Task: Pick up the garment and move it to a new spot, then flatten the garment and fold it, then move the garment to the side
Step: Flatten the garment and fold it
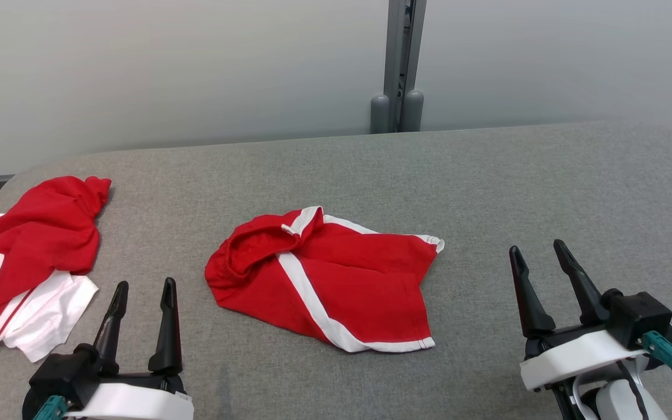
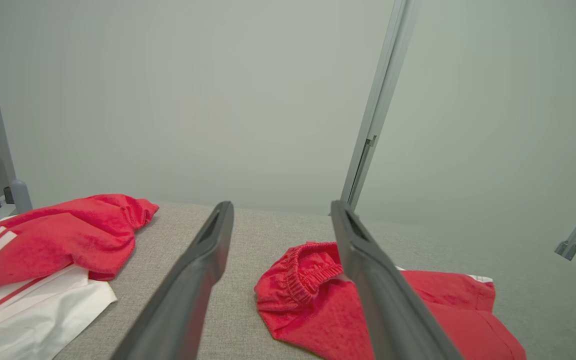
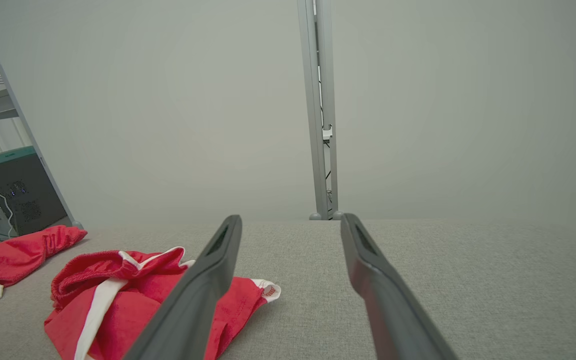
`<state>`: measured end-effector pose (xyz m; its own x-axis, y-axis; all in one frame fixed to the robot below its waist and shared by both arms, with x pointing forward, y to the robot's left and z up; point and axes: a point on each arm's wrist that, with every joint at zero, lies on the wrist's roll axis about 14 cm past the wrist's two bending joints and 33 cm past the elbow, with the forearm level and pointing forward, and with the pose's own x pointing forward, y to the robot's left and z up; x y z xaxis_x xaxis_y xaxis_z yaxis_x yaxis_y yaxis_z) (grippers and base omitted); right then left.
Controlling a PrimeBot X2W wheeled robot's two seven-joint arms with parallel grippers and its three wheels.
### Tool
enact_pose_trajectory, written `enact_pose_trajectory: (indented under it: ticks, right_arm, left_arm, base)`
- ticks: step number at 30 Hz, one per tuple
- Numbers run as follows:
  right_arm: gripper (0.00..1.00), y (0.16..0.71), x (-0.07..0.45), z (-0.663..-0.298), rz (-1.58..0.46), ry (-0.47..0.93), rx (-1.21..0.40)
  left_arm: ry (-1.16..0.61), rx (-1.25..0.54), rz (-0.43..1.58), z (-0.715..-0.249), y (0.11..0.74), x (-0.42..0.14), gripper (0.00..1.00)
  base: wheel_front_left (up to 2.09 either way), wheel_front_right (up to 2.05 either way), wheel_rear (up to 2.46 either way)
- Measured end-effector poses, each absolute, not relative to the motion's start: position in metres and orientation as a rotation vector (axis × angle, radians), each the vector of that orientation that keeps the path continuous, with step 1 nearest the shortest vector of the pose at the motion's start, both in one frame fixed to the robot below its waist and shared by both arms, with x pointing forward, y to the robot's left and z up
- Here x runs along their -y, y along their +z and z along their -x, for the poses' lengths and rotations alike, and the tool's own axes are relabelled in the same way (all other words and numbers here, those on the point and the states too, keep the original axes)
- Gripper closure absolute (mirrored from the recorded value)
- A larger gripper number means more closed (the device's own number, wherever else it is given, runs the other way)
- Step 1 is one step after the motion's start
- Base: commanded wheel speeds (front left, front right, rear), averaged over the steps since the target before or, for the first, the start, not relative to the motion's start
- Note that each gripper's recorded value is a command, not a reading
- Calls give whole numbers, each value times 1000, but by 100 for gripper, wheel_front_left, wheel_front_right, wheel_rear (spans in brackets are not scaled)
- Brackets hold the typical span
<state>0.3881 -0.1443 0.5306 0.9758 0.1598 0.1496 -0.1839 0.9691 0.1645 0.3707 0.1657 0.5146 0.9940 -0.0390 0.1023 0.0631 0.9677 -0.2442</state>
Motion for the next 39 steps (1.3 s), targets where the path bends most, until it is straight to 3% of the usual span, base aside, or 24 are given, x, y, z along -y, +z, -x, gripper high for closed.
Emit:
enact_pose_trajectory:
  ticks: [21,39]
  right_arm:
    - [0,515,129,-397,-186,220,76]
    - [0,408,51,-403,-248,397,-451]
  left_arm:
    - [-46,87,247,-371,510,-167,0]
    - [102,68,245,-346,498,-214,0]
  base:
    - [0,0,0]
    - [0,0,0]
